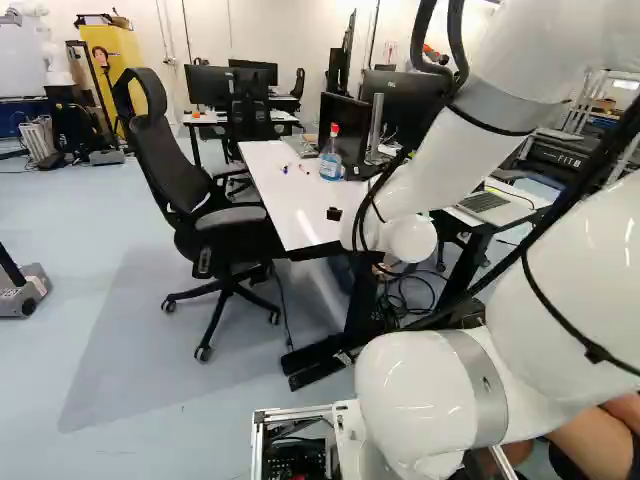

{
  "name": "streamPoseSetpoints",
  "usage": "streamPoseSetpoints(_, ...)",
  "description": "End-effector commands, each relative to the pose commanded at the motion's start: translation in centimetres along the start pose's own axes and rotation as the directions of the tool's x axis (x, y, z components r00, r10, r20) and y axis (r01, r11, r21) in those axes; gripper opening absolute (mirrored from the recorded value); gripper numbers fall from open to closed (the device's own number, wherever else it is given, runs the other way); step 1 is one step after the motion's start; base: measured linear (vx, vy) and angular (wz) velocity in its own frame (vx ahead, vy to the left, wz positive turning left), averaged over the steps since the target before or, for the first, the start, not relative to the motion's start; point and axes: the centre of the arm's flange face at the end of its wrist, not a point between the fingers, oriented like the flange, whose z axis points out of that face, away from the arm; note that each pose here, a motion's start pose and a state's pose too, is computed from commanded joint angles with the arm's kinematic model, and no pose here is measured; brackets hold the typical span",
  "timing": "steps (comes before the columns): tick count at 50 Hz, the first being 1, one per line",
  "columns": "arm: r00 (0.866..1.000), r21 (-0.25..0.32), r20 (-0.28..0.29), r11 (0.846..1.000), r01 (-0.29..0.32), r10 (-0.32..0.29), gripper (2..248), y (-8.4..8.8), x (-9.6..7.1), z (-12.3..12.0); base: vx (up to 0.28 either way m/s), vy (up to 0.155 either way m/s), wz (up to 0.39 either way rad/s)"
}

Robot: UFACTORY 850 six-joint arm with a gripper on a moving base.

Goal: Clean the table with the green towel

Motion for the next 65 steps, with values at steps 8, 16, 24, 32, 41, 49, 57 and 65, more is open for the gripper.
streamPoseSetpoints(8,1.0,0.012,-0.021,1.0,0.006,-0.006,247,-0.3,-0.9,-0.9,0.0,0.0,0.0)
streamPoseSetpoints(16,0.999,0.022,-0.039,1.0,0.011,-0.011,247,-0.6,-1.7,-1.6,0.0,0.0,0.0)
streamPoseSetpoints(24,0.999,0.03,-0.052,0.999,0.015,-0.014,247,-0.8,-2.3,-2.2,0.0,0.0,0.0)
streamPoseSetpoints(32,0.998,0.035,-0.061,0.999,0.018,-0.016,247,-0.9,-2.7,-2.6,0.0,0.0,0.0)
streamPoseSetpoints(41,0.998,0.039,-0.067,0.999,0.02,-0.017,247,-1.0,-2.9,-2.9,0.0,0.0,0.0)
streamPoseSetpoints(49,0.998,0.039,-0.068,0.999,0.02,-0.017,247,-1.0,-2.9,-2.9,0.0,0.0,0.0)
streamPoseSetpoints(57,0.998,0.039,-0.068,0.999,0.02,-0.017,247,-1.0,-2.9,-2.9,0.0,0.0,0.0)
streamPoseSetpoints(65,0.998,0.039,-0.068,0.999,0.02,-0.017,247,-1.0,-2.9,-2.9,0.0,0.0,0.0)
